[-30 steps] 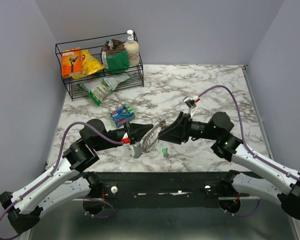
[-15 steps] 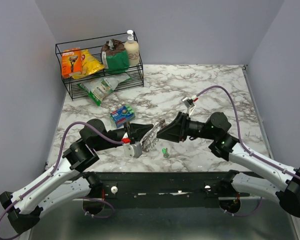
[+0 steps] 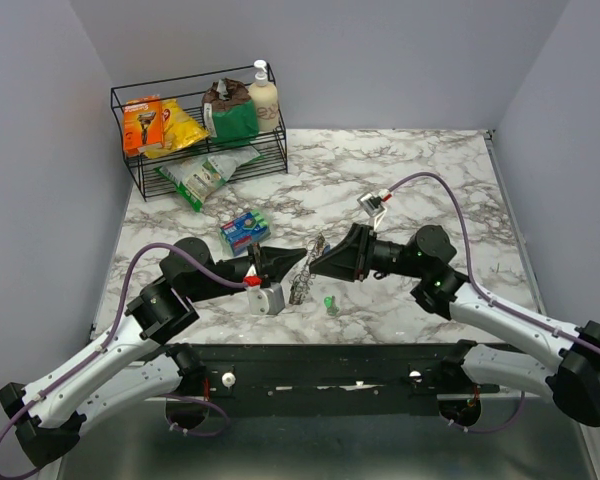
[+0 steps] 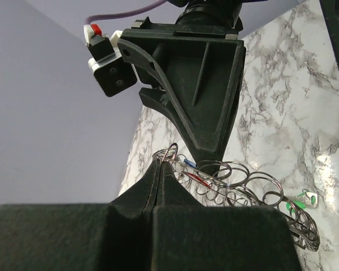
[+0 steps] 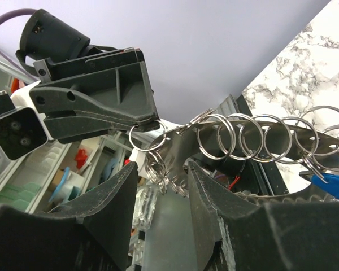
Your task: Put the keys on the keyring
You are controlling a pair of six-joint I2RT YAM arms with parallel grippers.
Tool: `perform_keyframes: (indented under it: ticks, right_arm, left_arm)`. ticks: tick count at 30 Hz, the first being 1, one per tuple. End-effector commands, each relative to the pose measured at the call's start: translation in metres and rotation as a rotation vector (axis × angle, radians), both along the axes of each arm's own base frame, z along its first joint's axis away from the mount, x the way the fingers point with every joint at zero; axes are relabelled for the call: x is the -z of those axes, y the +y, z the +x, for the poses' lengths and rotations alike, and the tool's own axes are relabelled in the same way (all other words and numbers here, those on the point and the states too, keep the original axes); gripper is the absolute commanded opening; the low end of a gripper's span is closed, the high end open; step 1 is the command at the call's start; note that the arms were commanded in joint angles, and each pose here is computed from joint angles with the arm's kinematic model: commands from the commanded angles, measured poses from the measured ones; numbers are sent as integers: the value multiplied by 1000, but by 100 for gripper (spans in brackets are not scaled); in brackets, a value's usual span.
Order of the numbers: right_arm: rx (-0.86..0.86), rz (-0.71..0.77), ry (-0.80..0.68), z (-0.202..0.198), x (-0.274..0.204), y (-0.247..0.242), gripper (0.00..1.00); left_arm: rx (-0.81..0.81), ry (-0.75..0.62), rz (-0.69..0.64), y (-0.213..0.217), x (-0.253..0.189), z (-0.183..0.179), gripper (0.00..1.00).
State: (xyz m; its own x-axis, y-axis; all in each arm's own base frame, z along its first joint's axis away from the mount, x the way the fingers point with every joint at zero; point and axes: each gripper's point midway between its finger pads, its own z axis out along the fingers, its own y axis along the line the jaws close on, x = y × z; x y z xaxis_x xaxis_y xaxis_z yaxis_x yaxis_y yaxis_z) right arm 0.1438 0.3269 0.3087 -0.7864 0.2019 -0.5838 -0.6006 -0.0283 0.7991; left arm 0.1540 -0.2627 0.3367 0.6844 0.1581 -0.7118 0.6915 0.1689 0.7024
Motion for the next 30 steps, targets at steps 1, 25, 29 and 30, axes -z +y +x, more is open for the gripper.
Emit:
perform_keyframes:
  ticks: [1, 25, 29, 30]
  right_arm:
    - [-18, 21, 18, -1, -1, 2, 49]
    - [-56, 54, 34, -3, -1, 6, 49]
    - [-63, 56, 33, -5, 0, 5, 47]
    - [-65, 61, 33, -5, -1, 5, 46]
  left_arm:
    - [-13, -42, -54, 1, -18, 2, 0]
    - [-24, -35, -55, 0, -14, 4, 0]
    - [-30, -34, -54, 1, -14, 5, 0]
    - [-32, -32, -51, 1, -13, 6, 0]
